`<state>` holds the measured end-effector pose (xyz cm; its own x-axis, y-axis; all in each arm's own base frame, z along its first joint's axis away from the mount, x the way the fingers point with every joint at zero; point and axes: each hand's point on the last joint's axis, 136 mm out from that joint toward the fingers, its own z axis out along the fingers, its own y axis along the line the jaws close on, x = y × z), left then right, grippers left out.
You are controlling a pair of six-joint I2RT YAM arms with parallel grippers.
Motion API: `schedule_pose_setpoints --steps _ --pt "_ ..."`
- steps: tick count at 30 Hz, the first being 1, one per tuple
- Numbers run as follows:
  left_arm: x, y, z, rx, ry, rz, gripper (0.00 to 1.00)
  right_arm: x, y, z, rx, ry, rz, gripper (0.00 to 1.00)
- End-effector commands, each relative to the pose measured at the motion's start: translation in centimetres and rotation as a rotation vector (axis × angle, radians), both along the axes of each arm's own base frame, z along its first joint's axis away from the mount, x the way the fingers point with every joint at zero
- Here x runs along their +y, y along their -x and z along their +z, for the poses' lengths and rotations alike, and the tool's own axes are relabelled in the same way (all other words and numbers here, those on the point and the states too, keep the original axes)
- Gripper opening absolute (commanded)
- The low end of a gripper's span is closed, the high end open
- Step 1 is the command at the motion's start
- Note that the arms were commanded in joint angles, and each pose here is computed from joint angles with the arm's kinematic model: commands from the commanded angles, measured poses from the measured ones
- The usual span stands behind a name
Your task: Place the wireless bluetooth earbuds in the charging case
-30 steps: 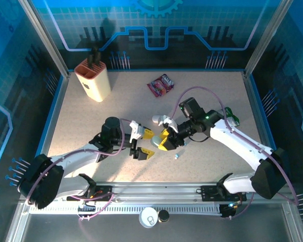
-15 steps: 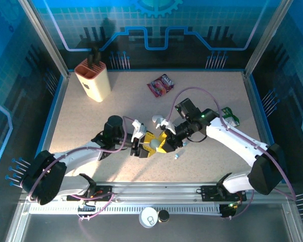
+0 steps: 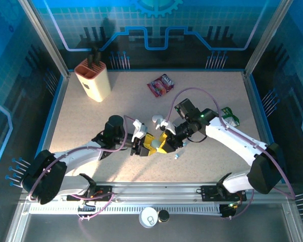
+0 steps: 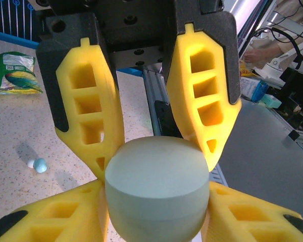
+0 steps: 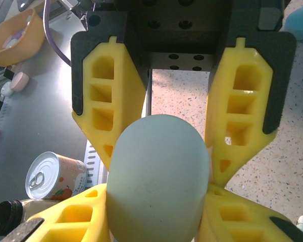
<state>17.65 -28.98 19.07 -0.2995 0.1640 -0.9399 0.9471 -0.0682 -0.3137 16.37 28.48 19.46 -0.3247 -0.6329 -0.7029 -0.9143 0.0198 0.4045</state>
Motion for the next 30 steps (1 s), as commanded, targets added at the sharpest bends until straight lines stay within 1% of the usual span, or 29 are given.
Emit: schedule_pose_setpoints --steps 1,3,5,8,12,16,20,25,30 --pt "-0.5 0.5 1.1 -0.036 0.028 -0.053 0.37 0.5 0.1 1.0 -0.028 -0.018 0.018 0.35" --pt "-0.4 0.5 1.0 -0.040 0.027 -0.051 0.35 0.5 -0.2 0.9 -0.044 -0.016 0.004 0.41" --pt "-0.4 0.5 0.8 -0.047 0.025 -0.049 0.35 0.4 -0.7 1.0 -0.068 -0.018 -0.029 0.51" --pt "-0.4 0.4 0.8 -0.059 0.029 -0.045 0.35 0.1 -1.7 1.3 -0.107 -0.031 -0.088 0.57" --pt "-0.4 0.4 0.8 -0.069 0.033 -0.039 0.34 -0.6 -3.0 1.6 -0.142 -0.033 -0.168 0.62" --pt "-0.3 0.3 0.8 -0.080 0.036 -0.033 0.35 -1.4 -4.3 2.3 -0.172 -0.051 -0.251 0.65" --pt "-0.3 0.2 0.9 -0.083 0.041 -0.028 0.35 -2.2 -5.9 2.6 -0.213 -0.047 -0.345 0.65" --pt "-0.3 0.2 1.0 -0.089 0.045 -0.023 0.35 -2.5 -5.9 3.1 -0.229 -0.067 -0.351 0.67" --pt "-0.3 0.3 1.4 -0.103 0.067 -0.020 0.35 -2.9 -6.7 2.8 -0.248 -0.035 -0.406 0.69"
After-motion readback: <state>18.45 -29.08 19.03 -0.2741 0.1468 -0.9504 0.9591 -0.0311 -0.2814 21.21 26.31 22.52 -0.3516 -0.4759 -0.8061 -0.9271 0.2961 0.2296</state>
